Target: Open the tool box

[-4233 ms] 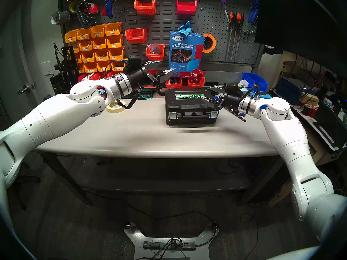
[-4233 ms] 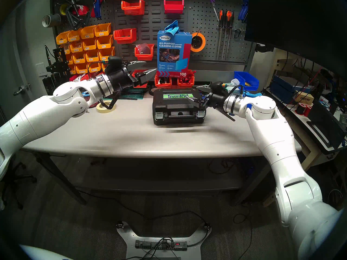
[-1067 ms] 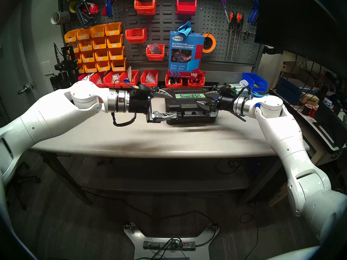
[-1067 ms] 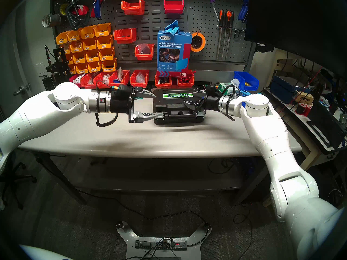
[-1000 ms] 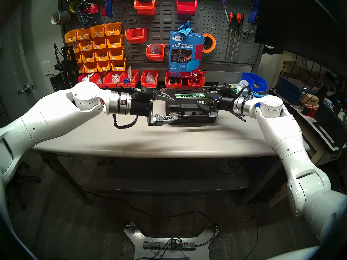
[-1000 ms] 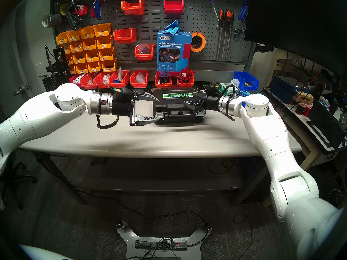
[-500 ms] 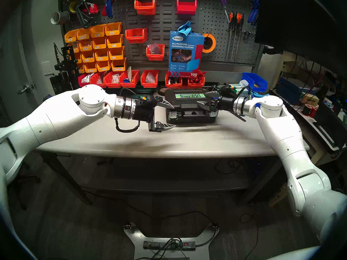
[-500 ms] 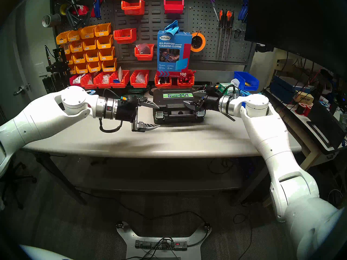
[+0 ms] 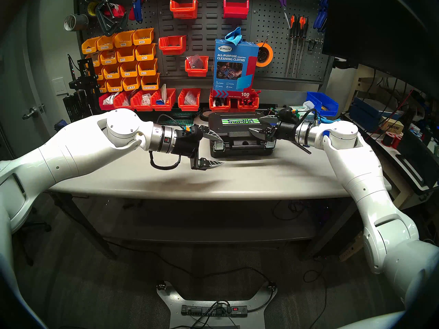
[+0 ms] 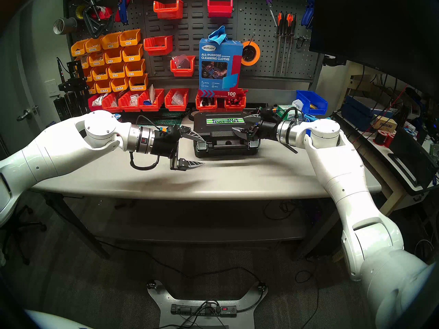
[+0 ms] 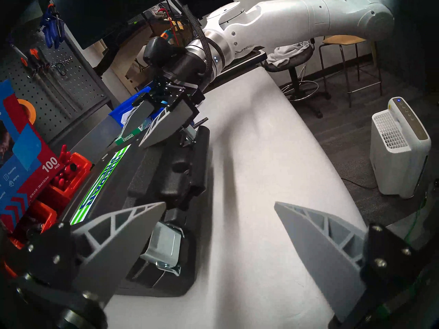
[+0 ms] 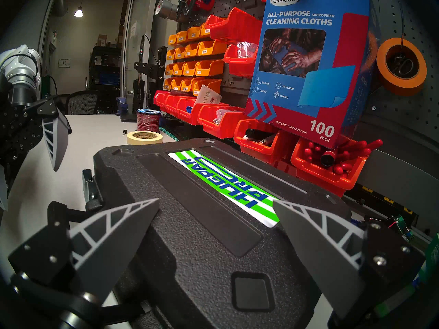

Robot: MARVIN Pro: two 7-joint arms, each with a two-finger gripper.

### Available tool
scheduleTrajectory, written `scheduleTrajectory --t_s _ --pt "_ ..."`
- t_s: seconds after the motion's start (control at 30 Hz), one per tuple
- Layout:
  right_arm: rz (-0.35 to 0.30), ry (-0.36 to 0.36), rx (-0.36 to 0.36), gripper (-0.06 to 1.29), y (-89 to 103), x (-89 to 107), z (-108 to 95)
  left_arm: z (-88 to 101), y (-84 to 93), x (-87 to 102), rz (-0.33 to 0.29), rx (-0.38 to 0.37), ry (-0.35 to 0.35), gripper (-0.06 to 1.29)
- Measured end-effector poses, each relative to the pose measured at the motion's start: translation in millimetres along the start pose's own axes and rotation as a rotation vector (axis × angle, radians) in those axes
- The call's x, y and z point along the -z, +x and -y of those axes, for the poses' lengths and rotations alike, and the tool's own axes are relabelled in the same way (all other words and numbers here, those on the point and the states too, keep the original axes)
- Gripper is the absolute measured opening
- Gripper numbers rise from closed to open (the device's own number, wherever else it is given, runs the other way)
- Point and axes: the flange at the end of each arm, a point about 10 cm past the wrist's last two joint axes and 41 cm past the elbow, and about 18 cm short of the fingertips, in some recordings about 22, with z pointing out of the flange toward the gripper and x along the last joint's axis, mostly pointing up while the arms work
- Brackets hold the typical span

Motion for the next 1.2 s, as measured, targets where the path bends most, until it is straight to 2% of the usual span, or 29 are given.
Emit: scheduleTrajectory --t_s 0.3,0.63,1.2 --pt "0.000 0.000 0.000 1.24 0.0 0.1 0 -2.3 3.4 -5.7 0.004 -0.026 -0.014 1.23" --pt "0.000 0.000 0.000 1.24 0.0 0.1 0 5.9 -5.7 -3.4 0.034 -0.063 0.028 1.23" --pt "0.000 0.000 0.000 1.24 0.0 0.1 0 13.1 -15.2 -0.5 0.055 -0.074 0.081 1.23"
